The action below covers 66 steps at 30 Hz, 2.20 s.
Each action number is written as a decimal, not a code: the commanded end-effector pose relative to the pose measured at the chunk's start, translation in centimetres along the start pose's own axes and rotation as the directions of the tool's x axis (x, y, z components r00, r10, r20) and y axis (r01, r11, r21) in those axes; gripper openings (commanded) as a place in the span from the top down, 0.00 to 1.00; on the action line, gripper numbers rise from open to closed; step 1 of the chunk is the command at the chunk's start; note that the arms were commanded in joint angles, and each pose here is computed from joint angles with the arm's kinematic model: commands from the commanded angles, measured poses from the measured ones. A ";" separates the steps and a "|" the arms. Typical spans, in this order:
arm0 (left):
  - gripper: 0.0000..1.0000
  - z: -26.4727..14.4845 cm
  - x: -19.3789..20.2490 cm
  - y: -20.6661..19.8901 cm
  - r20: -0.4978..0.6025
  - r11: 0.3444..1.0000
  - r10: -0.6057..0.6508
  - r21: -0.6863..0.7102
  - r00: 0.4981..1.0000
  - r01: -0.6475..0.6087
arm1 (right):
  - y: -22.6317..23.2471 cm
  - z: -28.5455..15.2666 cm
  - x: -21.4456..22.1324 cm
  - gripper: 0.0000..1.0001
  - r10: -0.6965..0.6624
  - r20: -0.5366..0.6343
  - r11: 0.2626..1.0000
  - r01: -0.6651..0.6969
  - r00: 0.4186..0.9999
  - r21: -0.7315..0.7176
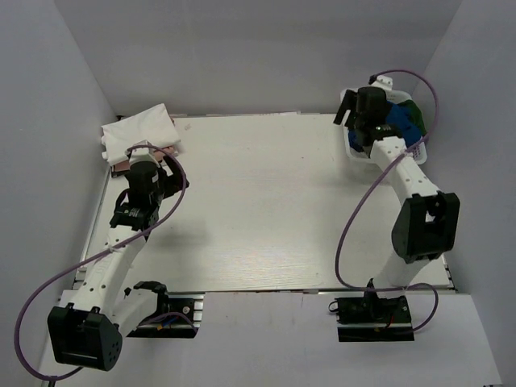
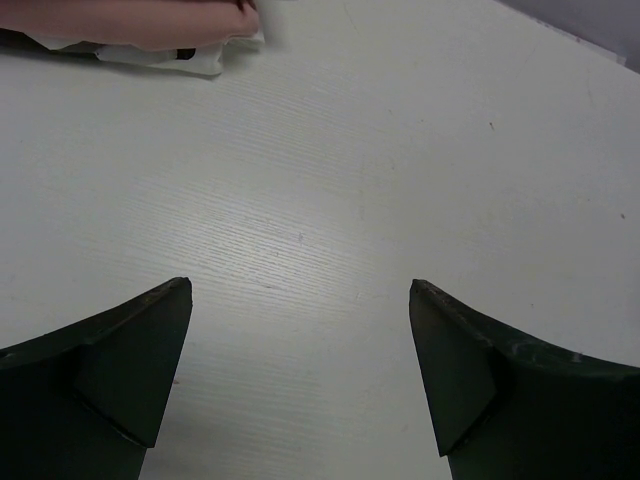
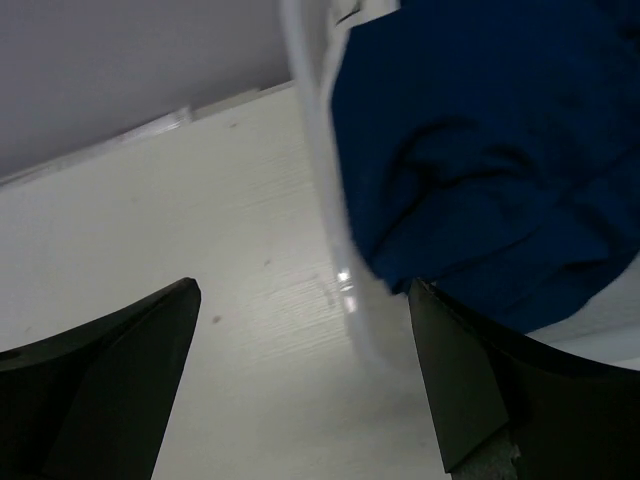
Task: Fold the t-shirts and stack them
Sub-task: Grab crumpled tshirt from bin with the right arm, then move the tshirt to the center of the board, then flatten out the tshirt
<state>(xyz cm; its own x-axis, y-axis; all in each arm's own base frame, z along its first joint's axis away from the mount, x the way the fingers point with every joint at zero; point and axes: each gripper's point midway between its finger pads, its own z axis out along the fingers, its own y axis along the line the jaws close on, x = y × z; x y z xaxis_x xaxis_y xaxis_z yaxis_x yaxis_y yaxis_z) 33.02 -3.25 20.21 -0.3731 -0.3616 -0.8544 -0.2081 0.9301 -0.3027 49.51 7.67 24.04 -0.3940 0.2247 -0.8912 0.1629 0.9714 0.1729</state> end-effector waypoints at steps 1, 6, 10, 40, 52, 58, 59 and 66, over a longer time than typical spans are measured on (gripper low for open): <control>0.00 0.2 0.2 0.5 0.015 0.999 0.038 -0.011 0.999 -0.038 | -5.8 2.1 -1.6 0.10 -0.045 -0.048 0.978 0.054 0.998 0.199; 0.00 0.6 0.4 0.6 0.019 0.998 0.060 -0.010 0.998 -0.060 | -9.5 7.8 -2.2 0.10 -0.076 -0.070 0.963 0.092 0.995 0.252; 0.00 0.5 0.0 0.8 0.021 0.998 0.057 -0.018 0.998 -0.056 | -11.0 11.1 1.4 0.15 -0.043 -0.224 0.957 0.105 0.974 0.272; 0.00 -0.2 1.3 1.1 0.007 1.000 0.023 -0.013 1.000 -0.023 | 17.4 -13.5 -1.1 0.54 -0.206 0.105 0.640 0.216 0.973 -0.737; 0.00 1.1 2.1 0.3 -0.051 1.000 -0.001 0.005 0.999 0.001 | 10.9 -10.2 11.6 0.10 -0.243 -0.183 0.815 0.098 0.953 -0.571; 0.00 4.8 5.1 -5.1 -0.234 0.976 0.023 0.216 0.972 0.028 | 9.0 -10.5 18.1 0.10 -0.270 -0.323 0.843 0.060 0.907 -0.535; 0.00 5.3 4.5 -6.5 -0.250 0.964 0.028 0.264 0.968 0.040 | 9.0 -10.5 19.0 0.10 -0.270 -0.345 0.844 0.048 0.899 -0.534; 0.00 10.1 7.5 -7.3 -0.390 0.976 0.065 0.218 0.918 0.023 | 5.9 -9.5 21.2 0.10 -0.281 -0.390 0.906 0.108 0.877 -0.409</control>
<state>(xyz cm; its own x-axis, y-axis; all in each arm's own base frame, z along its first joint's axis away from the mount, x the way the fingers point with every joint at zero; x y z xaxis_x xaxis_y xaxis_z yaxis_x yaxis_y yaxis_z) 40.15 -10.67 10.29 -0.7086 -0.3129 -0.6324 -0.0645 0.9213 -0.3835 32.40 19.95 9.71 -0.7676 -0.0748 -0.6366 -0.3204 0.9050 0.2800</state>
